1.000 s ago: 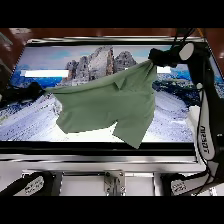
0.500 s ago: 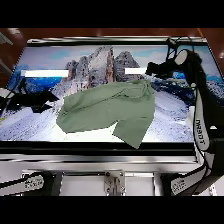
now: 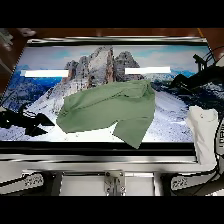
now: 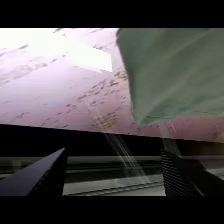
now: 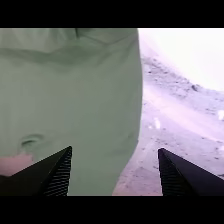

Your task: Fold the shirts.

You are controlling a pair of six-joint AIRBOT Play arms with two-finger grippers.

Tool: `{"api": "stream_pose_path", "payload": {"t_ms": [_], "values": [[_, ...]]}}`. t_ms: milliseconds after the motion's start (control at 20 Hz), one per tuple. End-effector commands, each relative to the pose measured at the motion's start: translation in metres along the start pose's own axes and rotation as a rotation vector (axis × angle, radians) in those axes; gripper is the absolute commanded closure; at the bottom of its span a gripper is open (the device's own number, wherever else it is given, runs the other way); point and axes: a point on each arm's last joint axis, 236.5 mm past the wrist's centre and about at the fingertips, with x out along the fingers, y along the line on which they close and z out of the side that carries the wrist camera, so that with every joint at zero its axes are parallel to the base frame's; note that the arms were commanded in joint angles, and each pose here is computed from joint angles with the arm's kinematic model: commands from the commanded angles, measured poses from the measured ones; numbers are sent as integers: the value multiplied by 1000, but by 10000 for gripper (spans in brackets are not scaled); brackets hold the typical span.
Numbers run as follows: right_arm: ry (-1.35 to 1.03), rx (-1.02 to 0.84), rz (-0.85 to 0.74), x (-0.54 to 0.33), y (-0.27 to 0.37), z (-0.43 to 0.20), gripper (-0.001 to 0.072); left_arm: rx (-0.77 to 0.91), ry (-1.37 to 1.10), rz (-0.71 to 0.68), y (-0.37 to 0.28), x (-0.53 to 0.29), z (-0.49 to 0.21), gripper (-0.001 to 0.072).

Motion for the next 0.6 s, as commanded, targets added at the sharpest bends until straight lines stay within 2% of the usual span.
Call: {"api": "stream_pose_path", "payload": {"t_ms": [0,200,250,350,400,450,500,550], "values": [[29,33,139,0,17,-10,68,-7,-50,-97,-19,34,4,4],[25,9,129,2,17,-9,68,17,39,-69,-25,71,-6,5],[26,9,120,2,15,-9,68,14,40,-73,-28,77,-5,31],[41,9,88,3,8,-13,67,7,9,-85,-34,81,3,332],[65,16,44,6,-3,-19,33,-1,-3,-91,-35,81,6,450],[115,26,5,14,-13,-32,31,-2,-4,-93,-36,81,6,494],[172,40,-3,24,-18,-47,31,-1,-1,-94,-36,81,5,605],[230,65,7,38,-21,-65,31,5,7,-97,-37,81,3,663]]}}
